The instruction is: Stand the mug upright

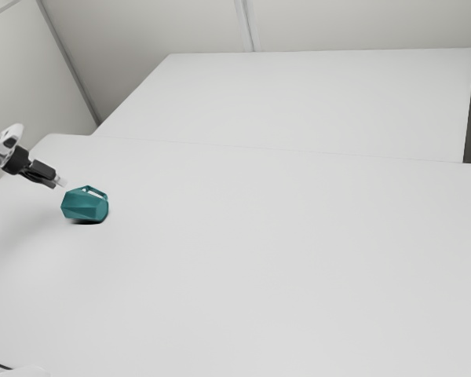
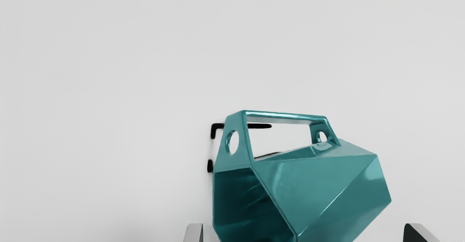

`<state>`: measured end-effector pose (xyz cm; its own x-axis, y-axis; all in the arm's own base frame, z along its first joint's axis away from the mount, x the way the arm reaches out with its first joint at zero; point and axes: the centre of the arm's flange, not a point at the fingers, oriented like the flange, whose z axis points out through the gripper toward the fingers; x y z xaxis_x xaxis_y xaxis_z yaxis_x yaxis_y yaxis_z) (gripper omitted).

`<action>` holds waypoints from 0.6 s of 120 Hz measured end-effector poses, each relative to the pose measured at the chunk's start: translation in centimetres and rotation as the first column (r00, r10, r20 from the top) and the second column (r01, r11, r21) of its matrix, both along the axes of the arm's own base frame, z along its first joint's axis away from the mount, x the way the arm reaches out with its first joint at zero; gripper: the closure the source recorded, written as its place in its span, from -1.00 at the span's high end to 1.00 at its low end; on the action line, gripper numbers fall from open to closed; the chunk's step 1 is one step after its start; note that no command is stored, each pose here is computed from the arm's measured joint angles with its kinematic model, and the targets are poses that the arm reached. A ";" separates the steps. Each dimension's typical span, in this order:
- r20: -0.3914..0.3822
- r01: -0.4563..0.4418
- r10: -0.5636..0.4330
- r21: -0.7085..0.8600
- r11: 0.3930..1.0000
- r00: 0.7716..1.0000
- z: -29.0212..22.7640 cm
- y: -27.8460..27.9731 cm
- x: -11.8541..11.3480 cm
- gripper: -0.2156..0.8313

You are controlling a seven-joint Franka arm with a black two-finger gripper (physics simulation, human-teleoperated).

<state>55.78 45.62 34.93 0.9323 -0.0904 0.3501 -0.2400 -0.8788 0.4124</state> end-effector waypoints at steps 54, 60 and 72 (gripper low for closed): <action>0.078 0.072 -0.064 -0.104 0.992 0.995 -4.9 1.3 -0.9 0.59; 0.087 0.081 -0.070 -0.132 0.988 0.994 -4.9 1.1 -1.1 0.59; 0.100 0.102 -0.084 -0.187 0.977 0.991 -5.2 0.8 -1.5 0.59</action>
<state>54.26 46.45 29.75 0.8862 -0.0986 0.4526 -0.3616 -0.7579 0.5429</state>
